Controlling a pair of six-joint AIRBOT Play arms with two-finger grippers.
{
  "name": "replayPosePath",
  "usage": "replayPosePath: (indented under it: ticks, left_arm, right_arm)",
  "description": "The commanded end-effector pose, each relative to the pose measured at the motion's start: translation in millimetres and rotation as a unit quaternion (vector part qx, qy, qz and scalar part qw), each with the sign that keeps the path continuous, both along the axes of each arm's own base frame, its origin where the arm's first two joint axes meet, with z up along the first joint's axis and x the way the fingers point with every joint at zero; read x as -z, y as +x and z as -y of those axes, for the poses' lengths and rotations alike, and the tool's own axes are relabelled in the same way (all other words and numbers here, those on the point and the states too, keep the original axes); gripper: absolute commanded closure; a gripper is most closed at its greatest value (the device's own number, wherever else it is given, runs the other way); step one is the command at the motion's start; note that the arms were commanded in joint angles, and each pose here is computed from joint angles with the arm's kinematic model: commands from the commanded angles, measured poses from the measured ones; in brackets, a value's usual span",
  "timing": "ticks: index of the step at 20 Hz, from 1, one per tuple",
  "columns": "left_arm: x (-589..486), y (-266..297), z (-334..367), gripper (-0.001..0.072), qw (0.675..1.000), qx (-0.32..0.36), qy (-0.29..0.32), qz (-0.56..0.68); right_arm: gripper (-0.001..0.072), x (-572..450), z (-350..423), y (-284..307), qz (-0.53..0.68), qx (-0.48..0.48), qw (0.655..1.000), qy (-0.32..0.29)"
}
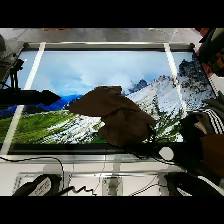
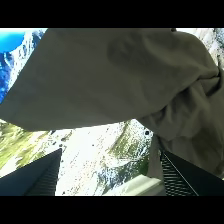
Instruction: Fold the clothes and pants, and hang the long-sleeved shirts on hangers.
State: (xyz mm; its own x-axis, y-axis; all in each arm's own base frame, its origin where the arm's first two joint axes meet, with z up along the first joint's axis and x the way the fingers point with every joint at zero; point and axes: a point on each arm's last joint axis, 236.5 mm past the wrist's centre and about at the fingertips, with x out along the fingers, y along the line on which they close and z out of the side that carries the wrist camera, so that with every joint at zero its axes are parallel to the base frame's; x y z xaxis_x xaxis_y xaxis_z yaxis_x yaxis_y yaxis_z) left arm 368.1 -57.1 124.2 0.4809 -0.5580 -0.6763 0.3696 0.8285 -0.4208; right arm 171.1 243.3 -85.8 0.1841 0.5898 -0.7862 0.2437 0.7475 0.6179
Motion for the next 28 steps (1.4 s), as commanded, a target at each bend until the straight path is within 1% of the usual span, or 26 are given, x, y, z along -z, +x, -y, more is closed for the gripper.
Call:
replayPosePath:
  ticks: [1, 3, 4, 6, 7, 8, 9, 10, 12, 15, 17, 19, 21, 23, 26, 28]
  left_arm:
    - [0, 0, 0, 0.0015, 1.000, 0.000, 0.000, 0.000]
    - [0, 0, 0, 0.0015, 1.000, 0.000, 0.000, 0.000]
    - [0, 0, 0, 0.0014, 1.000, 0.000, 0.000, 0.000]
    - [0, 0, 0, 0.0014, 1.000, 0.000, 0.000, 0.000]
    - [0, 0, 0, 0.0014, 1.000, 0.000, 0.000, 0.000]
    - [-1, 0, 1, 0.0014, 1.000, 0.000, -0.003, 0.001]
    - [-4, 1, 4, 0.0014, 1.000, 0.001, -0.011, 0.003]
    - [-8, 2, 8, 0.0015, 1.000, 0.001, -0.024, 0.007]
    - [-15, 6, 12, 0.0015, 0.999, -0.002, -0.041, 0.017]
    - [-16, 13, 5, 0.0015, 0.999, -0.019, -0.035, 0.029]
    - [-14, 20, -5, 0.0015, 0.998, -0.041, -0.029, 0.029]
    - [-1, 28, -19, 0.0015, 0.998, -0.061, -0.014, 0.023]
    - [25, 29, -29, 0.0015, 0.998, -0.068, 0.002, -0.015]
    - [56, 24, -27, 0.0015, 0.996, -0.056, -0.009, -0.075]
    - [103, 7, -13, 0.0015, 0.984, -0.014, -0.037, -0.173]
    - [134, 3, -8, 0.0025, 0.973, -0.002, -0.052, -0.223]
  right_arm:
    - [0.0166, 21, -1, 5, -0.026, 0.029, 0.999, -0.018]
    - [0.0166, 24, 0, 13, -0.032, 0.064, 0.997, -0.015]
    - [0.0180, 24, 1, 22, -0.024, 0.086, 0.996, -0.010]
    - [0.0376, 19, 2, 45, 0.009, 0.123, 0.992, 0.003]
    - [0.0498, 14, 3, 58, 0.033, 0.139, 0.990, 0.010]
    - [0.0660, 8, 4, 69, 0.054, 0.151, 0.987, 0.016]
    - [0.0700, 2, 5, 78, 0.072, 0.161, 0.984, 0.023]
    - [0.0701, -4, 4, 83, 0.085, 0.162, 0.983, 0.029]
    - [0.0701, -23, 2, 92, 0.130, 0.134, 0.982, 0.027]
    - [0.0702, -46, 27, 95, 0.148, 0.101, 0.984, -0.003]
    - [0.0701, -64, 65, 93, 0.156, 0.090, 0.983, -0.047]
    - [0.0701, -92, 110, 86, 0.181, 0.070, 0.975, -0.112]
    - [0.0701, -122, 154, 72, 0.207, 0.051, 0.960, -0.182]
    - [0.0701, -138, 188, 54, 0.208, 0.039, 0.948, -0.238]
    - [0.0701, -134, 199, 41, 0.184, 0.039, 0.949, -0.252]
    - [0.0700, -130, 199, 44, 0.178, 0.038, 0.950, -0.253]
